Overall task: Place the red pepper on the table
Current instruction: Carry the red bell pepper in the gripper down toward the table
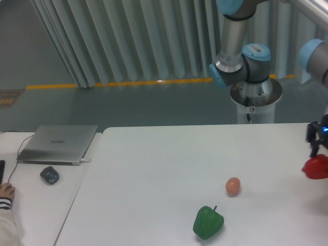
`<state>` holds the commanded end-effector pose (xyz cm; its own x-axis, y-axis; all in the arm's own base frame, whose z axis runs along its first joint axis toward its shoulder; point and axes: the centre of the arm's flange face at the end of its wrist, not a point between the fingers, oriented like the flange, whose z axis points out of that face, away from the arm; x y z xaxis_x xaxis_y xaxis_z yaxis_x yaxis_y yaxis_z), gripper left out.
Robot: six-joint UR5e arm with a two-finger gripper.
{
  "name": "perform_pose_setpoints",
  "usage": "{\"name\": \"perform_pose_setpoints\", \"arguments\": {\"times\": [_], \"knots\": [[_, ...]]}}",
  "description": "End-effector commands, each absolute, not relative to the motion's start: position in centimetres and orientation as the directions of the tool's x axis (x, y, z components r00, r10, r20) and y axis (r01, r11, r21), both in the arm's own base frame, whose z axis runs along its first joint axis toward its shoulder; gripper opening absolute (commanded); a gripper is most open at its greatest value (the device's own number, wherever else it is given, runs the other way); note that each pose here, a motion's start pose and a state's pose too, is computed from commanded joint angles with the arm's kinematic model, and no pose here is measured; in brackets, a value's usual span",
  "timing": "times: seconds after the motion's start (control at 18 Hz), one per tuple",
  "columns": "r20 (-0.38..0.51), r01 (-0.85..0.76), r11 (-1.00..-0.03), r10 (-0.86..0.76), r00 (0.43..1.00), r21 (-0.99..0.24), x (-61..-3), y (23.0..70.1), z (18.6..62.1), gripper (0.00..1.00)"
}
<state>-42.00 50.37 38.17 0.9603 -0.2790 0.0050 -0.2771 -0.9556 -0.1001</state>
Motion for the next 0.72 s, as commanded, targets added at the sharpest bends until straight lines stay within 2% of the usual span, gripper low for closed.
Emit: {"name": "perform_pose_setpoints", "arguments": {"times": [0.33, 0.72], "knots": [[-0.051, -0.233, -0.972, -0.231, 0.972, -0.025, -38.6, 54.0, 35.0, 0.25], [0.001, -0.250, -0.968, -0.251, 0.968, 0.029, -36.5, 54.7, 31.0, 0.28]]}}
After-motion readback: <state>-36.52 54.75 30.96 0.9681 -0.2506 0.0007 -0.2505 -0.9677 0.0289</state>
